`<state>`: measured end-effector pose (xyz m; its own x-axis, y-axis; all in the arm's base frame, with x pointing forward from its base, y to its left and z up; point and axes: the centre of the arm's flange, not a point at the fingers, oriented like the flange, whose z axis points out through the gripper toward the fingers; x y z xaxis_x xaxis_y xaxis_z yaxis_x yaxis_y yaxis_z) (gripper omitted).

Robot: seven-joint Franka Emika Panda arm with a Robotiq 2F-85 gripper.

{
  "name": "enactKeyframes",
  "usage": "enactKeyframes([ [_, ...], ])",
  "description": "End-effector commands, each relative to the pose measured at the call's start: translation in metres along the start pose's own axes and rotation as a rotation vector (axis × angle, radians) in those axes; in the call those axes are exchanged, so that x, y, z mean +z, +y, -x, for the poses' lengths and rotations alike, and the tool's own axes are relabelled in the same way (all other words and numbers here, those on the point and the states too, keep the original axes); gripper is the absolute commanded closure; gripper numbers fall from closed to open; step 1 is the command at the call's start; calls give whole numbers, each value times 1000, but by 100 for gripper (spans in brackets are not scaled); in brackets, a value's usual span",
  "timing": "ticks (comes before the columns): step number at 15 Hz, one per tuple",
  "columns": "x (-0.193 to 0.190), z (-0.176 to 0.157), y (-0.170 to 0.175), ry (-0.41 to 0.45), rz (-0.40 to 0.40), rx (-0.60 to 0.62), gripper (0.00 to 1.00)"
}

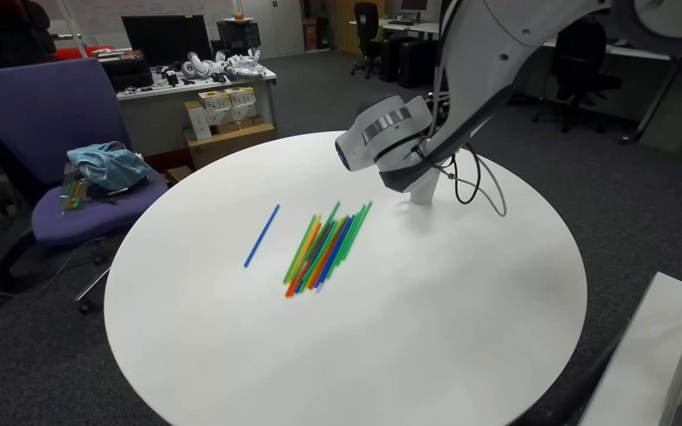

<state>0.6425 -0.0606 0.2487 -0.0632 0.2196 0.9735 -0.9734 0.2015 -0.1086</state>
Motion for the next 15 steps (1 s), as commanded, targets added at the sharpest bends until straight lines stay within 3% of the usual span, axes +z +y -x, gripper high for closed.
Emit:
enactKeyframes([
  [1, -10, 18, -24, -17, 26, 82, 100],
  [10, -19, 41, -43, -60, 37, 168, 100],
  [15, -34, 52, -43, -128, 37, 157, 100],
])
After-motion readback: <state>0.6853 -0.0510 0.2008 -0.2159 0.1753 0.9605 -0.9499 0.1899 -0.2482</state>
